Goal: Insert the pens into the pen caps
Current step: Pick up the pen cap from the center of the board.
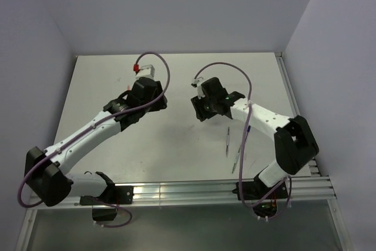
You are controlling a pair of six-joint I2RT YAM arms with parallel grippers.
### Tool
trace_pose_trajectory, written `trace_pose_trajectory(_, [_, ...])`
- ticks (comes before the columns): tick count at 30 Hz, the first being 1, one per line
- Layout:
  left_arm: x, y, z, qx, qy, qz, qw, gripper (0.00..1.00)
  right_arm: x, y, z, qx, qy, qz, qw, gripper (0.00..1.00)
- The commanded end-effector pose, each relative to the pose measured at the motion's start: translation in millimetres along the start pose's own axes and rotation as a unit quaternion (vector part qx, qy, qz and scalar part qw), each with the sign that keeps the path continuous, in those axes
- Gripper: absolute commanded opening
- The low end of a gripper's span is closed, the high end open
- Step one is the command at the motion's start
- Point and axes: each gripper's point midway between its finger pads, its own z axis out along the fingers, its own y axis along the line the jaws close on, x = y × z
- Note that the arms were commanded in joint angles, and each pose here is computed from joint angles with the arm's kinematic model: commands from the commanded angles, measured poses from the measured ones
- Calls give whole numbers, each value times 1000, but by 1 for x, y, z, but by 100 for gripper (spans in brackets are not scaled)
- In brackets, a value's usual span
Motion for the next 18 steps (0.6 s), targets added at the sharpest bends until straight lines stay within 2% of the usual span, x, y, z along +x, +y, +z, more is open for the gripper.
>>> trace_pose_trajectory(1, [-9,11,-21,18,-8,-45,999,49,-6,0,15,20,26,-80,996,54])
trace_pose_trajectory(7, [-17,31,-35,44,-10,-62,997,51,-11,19,28,4,34,-125,992,54])
trace_pose_trajectory(11, [-14,41,-34,47,-4,-58,997,50,4,28,43,10,73,-154,985,54])
trace_pose_trajectory(18, [-15,51,-31,56,-1,-63,996,50,23,39,45,24,110,-187,976,55])
